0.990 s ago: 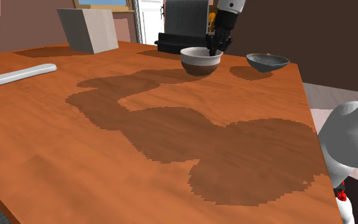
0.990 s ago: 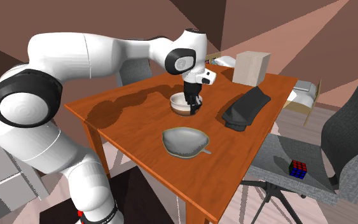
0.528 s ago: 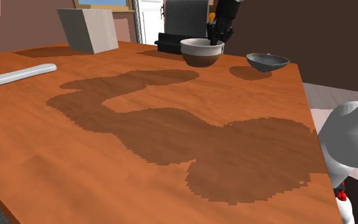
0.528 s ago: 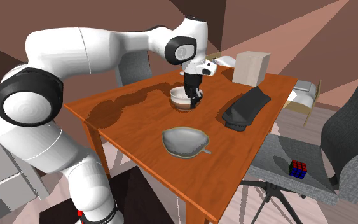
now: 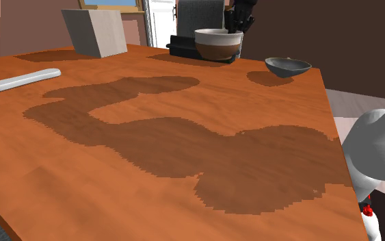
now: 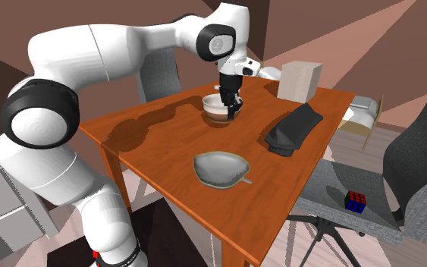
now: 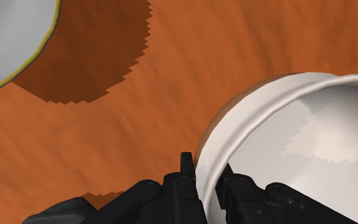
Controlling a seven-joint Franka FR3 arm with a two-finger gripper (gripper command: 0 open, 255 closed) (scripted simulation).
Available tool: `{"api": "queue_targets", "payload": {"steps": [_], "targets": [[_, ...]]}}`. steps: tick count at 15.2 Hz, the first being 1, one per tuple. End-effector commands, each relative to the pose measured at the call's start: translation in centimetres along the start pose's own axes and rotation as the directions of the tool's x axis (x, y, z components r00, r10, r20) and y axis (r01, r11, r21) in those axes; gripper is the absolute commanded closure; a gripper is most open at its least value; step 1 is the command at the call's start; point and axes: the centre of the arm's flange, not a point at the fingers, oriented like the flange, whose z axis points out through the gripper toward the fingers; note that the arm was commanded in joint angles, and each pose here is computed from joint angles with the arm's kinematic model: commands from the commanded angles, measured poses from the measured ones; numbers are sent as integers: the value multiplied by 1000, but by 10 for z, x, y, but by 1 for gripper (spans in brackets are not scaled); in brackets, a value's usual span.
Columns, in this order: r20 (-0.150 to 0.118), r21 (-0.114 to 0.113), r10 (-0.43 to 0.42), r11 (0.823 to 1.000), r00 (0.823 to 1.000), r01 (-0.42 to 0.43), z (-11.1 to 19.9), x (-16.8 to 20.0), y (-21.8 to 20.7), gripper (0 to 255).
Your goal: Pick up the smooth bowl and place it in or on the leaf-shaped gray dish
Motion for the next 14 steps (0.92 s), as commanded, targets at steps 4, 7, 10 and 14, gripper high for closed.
{"api": "queue_targets", "payload": {"steps": [4,7,10,14], "targets": [[0,0,0,1000,1000,0,-26,3,-5,255],[0,0,0,1000,1000,0,-42,4,-8,255],[0,0,0,1000,1000,0,-51,-13,27,255],[0,0,0,1000,1000,0,-63,-35,73,255]]}}
